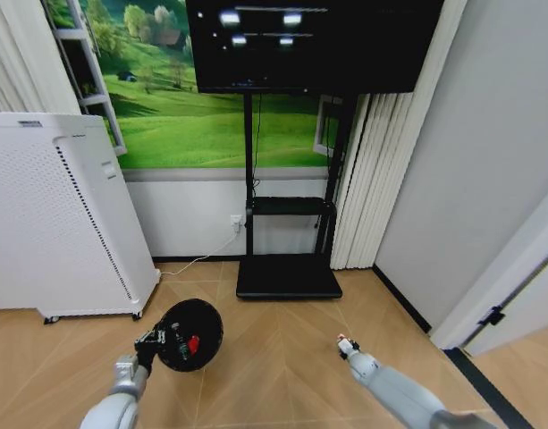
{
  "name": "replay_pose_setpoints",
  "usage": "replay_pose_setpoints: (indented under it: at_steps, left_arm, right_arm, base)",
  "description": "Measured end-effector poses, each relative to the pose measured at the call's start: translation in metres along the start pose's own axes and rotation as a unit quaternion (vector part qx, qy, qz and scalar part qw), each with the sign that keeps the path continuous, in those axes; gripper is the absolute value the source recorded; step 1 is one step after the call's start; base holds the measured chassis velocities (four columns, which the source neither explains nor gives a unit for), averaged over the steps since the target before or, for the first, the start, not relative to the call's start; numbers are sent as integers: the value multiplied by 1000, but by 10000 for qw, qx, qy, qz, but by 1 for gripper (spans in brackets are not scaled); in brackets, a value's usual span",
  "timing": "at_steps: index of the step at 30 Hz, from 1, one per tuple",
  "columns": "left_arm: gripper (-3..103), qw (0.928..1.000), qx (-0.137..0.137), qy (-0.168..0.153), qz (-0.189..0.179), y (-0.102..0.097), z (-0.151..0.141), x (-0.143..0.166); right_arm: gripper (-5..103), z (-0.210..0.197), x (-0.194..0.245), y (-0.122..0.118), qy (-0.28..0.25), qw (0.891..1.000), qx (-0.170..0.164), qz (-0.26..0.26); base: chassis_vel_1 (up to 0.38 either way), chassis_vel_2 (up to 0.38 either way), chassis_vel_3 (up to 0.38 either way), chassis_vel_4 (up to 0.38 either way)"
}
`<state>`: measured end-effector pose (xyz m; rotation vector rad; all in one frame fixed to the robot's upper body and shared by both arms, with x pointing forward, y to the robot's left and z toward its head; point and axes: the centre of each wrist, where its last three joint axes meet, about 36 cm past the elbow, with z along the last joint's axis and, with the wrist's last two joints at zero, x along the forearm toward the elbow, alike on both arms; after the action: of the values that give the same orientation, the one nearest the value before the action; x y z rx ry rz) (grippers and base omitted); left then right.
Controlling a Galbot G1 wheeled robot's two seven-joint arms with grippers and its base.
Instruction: Pick up the trash bin and place the garbage on the floor into it.
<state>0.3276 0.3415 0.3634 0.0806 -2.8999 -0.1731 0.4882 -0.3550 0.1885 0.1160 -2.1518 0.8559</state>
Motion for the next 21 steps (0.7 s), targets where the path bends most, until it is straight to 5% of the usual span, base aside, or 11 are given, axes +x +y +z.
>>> replay_pose_setpoints:
  at_steps: [10, 13, 16, 18, 19, 21]
  left_arm:
    - [7, 9999, -26, -79, 123, -7, -6, -8]
    - [7, 9993, 31, -107, 356, -21, -13, -22]
    - [7, 9990, 51, -121, 420, -26, -14, -28]
    - [7, 9980, 87, -193, 603, -41, -19, -47]
    - [7, 9980, 87, -193, 603, -41, -19, -47]
    - [7, 9967, 168, -267, 746, -61, -26, -64]
  right_arm:
    - [32, -31, 37, -34, -530, 9963, -626, -240]
    - [32, -51, 112, -80, -1468, 9807, -1178, -528]
    - [32, -44, 134, -96, -1758, 9749, -1240, -579]
    - [32, -30, 194, -119, -2936, 9446, -1060, -1013]
    - [32, -30, 194, -119, -2936, 9446, -1060, -1013]
    - [32, -30, 198, -111, -3887, 9025, -904, -1619]
  base:
    - [0, 0, 0, 0]
    - [0, 0, 0, 0]
    - [0, 0, 0, 0]
    - [0, 0, 0, 0]
    - [0, 0, 0, 0]
    - [0, 0, 0, 0]
